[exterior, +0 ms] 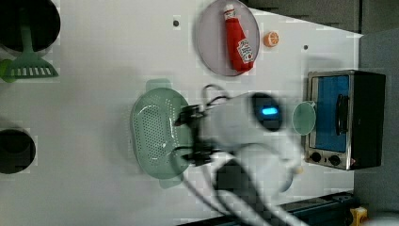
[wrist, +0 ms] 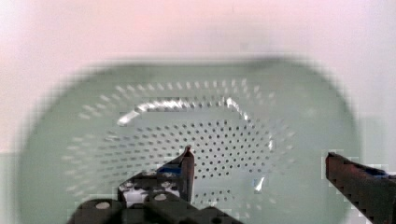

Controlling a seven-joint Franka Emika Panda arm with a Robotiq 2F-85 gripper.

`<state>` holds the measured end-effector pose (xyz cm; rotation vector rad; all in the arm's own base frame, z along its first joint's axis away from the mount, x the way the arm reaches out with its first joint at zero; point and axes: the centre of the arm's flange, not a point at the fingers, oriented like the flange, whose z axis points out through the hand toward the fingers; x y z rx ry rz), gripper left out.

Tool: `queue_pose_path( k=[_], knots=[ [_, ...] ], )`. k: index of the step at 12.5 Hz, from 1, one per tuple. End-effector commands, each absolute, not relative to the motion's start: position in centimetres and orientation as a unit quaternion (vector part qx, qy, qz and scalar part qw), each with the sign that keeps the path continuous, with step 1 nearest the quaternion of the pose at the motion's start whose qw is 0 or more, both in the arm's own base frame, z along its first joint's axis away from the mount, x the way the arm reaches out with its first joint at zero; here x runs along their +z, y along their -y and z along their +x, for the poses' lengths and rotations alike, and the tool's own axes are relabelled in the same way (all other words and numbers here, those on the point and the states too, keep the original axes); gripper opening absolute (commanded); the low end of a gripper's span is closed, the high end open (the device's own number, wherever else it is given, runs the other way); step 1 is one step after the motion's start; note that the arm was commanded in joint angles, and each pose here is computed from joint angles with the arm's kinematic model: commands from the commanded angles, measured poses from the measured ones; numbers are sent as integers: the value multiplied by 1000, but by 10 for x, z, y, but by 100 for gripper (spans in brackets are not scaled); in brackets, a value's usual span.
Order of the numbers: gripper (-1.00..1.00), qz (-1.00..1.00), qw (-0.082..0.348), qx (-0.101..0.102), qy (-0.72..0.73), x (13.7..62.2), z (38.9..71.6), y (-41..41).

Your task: Drag strainer right to left.

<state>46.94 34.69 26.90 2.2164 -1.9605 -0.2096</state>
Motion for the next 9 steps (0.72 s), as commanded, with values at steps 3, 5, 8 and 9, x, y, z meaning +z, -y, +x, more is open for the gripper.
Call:
queue_pose_path(
  k=[3, 5, 8, 9],
  knots=[
    [100, 823, -17, -55, 566, 491, 497, -220],
    [100, 844, -29, -44, 534, 545, 488, -147],
    [100, 885, -11, -4, 466, 596, 467, -31],
    [100, 893, 0, 5, 449, 605, 460, 2]
  ],
)
